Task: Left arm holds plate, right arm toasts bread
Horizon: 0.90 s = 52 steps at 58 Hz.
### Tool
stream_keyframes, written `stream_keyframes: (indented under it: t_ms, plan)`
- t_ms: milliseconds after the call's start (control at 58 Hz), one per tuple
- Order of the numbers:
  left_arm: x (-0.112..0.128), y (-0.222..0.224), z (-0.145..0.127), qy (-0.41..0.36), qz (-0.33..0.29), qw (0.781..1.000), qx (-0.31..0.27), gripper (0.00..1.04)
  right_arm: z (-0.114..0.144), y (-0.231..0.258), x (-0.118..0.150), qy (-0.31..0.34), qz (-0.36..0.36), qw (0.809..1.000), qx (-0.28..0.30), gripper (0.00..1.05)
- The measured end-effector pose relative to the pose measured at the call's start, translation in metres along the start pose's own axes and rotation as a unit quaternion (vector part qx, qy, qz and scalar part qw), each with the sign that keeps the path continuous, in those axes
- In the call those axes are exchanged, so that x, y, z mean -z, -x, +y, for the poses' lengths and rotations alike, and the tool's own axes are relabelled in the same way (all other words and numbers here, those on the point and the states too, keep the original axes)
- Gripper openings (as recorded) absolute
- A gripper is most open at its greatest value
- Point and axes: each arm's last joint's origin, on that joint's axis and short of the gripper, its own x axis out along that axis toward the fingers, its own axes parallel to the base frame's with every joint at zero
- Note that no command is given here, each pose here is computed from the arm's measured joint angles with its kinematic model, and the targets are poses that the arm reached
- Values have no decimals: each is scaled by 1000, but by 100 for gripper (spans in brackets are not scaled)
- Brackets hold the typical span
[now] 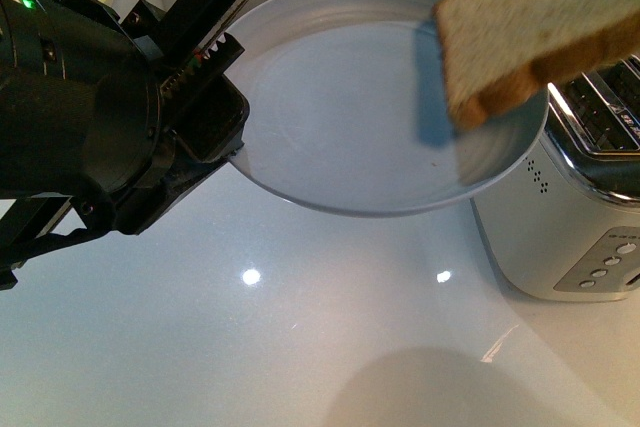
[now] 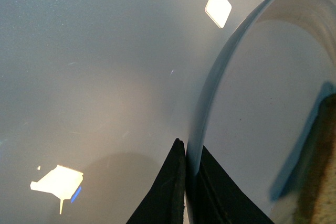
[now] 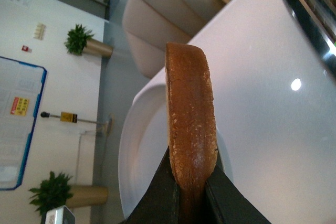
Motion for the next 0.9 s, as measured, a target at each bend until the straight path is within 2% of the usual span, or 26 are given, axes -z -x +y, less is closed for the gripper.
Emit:
stream_keyframes:
  t_ms: [104, 207, 362, 380, 569, 690, 897]
  plan:
    - [0, 0, 0, 0, 0, 1000, 0, 3, 15, 12, -24, 54, -50, 997, 10, 3]
    - [0, 0, 0, 0, 0, 1000, 0, 3, 26, 21, -47, 126, -101, 986, 38, 3]
    - [0, 0, 0, 0, 0, 1000, 0, 3, 29, 24, -74, 232, -144, 957, 98, 3]
    - [0, 0, 0, 0, 0, 1000, 0, 3, 29, 22, -78, 257, -146, 949, 108, 3]
    - [0, 0, 0, 0, 0, 1000, 0, 3, 22, 1, -94, 335, -124, 921, 157, 3]
    - [0, 0, 0, 0, 0, 1000, 0, 3, 7, -25, -98, 354, -79, 912, 190, 3]
    - [0, 0, 0, 0, 0, 1000, 0, 3, -7, -57, -91, 359, -26, 911, 202, 3]
